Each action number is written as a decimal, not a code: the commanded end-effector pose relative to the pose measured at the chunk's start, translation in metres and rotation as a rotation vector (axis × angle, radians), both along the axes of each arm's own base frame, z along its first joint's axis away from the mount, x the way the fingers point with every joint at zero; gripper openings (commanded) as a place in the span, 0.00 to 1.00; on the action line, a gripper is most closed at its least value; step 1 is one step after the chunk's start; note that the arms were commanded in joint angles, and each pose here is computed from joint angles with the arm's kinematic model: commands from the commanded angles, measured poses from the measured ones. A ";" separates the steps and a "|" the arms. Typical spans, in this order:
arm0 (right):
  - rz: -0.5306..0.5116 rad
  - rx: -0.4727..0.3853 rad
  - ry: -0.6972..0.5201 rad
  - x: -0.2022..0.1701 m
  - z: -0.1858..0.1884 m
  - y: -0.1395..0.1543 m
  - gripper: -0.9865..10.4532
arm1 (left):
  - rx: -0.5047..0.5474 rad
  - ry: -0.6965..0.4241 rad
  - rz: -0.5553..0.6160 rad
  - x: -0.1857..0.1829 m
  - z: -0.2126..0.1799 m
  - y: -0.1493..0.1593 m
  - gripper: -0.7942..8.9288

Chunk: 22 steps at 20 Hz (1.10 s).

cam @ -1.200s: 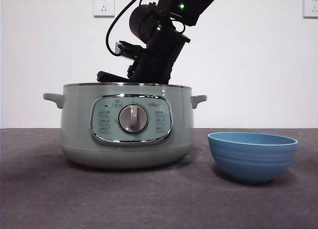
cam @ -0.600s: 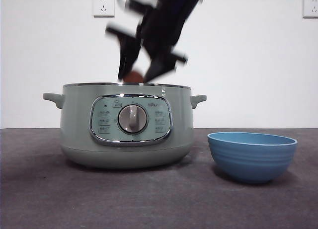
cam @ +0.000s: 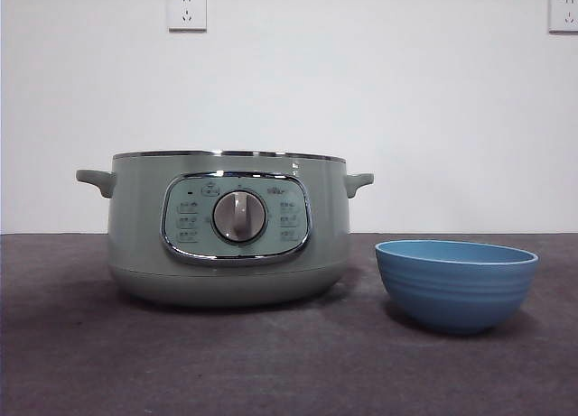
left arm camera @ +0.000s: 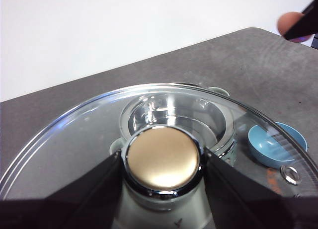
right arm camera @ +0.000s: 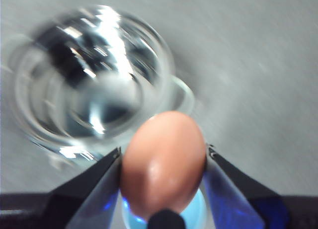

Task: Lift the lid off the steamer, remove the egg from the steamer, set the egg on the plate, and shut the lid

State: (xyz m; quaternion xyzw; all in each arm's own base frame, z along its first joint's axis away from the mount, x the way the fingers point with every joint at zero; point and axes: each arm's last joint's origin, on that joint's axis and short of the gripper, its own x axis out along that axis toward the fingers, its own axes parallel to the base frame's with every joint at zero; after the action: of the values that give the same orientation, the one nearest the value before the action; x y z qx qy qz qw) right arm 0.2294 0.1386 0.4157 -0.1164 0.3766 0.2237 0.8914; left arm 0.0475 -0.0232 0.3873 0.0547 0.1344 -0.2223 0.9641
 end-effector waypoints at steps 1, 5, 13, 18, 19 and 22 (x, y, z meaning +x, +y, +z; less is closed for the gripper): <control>-0.005 -0.029 0.027 0.004 -0.008 -0.005 0.08 | -0.027 -0.065 -0.002 0.000 0.008 0.000 0.07; 0.000 -0.067 0.123 0.011 -0.044 -0.006 0.08 | -0.026 -0.065 -0.002 0.004 0.008 -0.002 0.07; 0.007 -0.050 0.238 0.022 -0.144 -0.011 0.08 | -0.020 -0.026 -0.047 0.019 0.008 -0.011 0.07; 0.006 -0.036 0.248 0.018 -0.191 -0.016 0.08 | -0.013 -0.007 -0.049 0.027 0.007 -0.015 0.07; 0.009 -0.032 0.250 0.018 -0.199 -0.016 0.08 | -0.013 -0.007 -0.050 0.028 0.007 -0.016 0.07; 0.008 -0.037 0.261 0.019 -0.220 -0.015 0.08 | -0.013 -0.006 -0.050 0.031 0.007 -0.017 0.07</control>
State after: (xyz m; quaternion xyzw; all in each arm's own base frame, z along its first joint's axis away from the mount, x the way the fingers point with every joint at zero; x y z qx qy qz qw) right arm 0.2490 0.1233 0.2008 -0.1026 0.4899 0.2322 0.8340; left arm 0.0810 -0.0414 0.3868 0.0575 0.1636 -0.2438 0.9542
